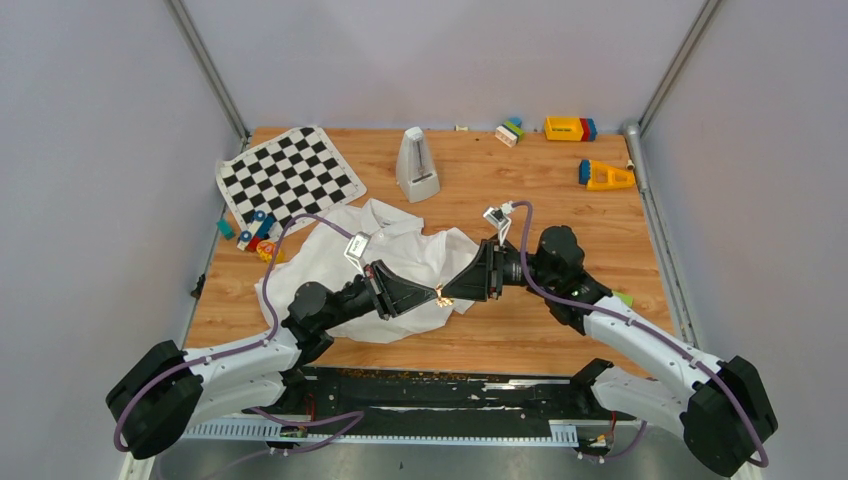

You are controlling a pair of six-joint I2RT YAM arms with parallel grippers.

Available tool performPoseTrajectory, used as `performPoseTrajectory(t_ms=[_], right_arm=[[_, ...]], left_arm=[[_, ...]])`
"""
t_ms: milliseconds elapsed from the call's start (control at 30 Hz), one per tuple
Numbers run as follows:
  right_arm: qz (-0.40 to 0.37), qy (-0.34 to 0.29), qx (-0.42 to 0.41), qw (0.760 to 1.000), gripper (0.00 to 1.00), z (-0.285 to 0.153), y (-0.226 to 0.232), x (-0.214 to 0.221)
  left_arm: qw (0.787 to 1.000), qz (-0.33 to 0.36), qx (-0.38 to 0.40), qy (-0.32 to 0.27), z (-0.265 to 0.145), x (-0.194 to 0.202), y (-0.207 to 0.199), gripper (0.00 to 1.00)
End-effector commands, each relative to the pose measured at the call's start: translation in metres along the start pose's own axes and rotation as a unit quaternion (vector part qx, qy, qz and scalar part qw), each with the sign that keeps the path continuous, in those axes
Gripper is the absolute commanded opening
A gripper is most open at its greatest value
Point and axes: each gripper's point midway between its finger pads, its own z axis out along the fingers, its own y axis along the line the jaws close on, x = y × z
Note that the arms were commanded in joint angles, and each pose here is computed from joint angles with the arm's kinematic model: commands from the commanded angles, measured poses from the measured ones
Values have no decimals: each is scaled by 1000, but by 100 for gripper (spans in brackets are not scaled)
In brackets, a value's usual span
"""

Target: Remove the brooch from the garment

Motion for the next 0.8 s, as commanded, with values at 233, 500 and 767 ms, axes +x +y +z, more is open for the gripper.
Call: performPoseTrajectory(t_ms=[233, 500, 767], right_arm=[[-12, 0, 0, 1000, 29, 3, 5, -3], [5, -8, 42, 999, 23, 3, -8, -6], [14, -19, 73, 997, 23, 4, -20, -10]], left_arm=[[999, 26, 35, -10, 5, -9, -19, 0], [998, 36, 43, -10, 4, -10, -23, 0], [998, 41, 47, -11, 3, -10, -26, 0]])
